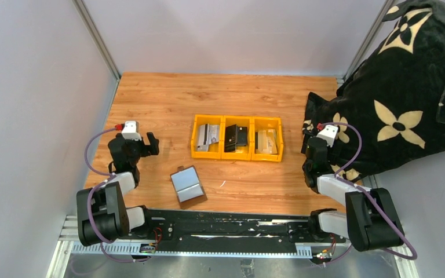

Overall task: Take the credit cards out of the card holder
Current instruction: Reset both arms

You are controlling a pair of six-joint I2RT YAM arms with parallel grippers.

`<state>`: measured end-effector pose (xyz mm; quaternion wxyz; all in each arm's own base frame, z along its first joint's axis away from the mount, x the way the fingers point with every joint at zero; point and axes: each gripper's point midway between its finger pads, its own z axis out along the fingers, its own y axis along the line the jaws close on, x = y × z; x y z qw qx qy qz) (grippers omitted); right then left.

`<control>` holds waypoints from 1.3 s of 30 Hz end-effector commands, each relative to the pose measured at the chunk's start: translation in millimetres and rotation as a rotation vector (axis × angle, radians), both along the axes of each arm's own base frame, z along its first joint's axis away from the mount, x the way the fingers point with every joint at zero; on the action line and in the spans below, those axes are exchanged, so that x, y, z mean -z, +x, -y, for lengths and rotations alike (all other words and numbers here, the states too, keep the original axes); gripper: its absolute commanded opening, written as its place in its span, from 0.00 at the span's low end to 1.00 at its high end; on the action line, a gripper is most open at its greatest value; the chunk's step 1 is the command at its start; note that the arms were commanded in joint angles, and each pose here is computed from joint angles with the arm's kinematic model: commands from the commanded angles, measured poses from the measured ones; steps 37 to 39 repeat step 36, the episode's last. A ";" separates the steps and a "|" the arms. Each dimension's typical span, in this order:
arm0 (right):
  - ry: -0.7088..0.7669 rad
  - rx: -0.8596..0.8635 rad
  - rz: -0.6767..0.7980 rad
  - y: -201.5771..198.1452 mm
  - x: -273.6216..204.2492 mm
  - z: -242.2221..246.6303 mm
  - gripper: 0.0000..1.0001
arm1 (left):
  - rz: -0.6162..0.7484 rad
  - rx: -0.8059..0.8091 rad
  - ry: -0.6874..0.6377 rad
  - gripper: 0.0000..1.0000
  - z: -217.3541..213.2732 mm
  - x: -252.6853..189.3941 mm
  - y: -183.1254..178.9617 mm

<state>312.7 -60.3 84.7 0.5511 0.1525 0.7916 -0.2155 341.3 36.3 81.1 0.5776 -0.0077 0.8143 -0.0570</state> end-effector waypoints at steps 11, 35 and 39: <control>-0.076 -0.300 0.134 22.8 6.2 -29.3 0.90 | 0.394 -0.042 0.058 1.00 20.2 -41.3 -11.7; -0.028 -0.262 0.061 35.3 12.0 -20.5 0.92 | 0.231 -0.051 0.163 1.00 38.7 -20.8 20.9; -0.028 -0.262 0.061 35.3 12.1 -20.5 0.92 | 0.232 -0.052 0.162 1.00 38.7 -21.2 20.8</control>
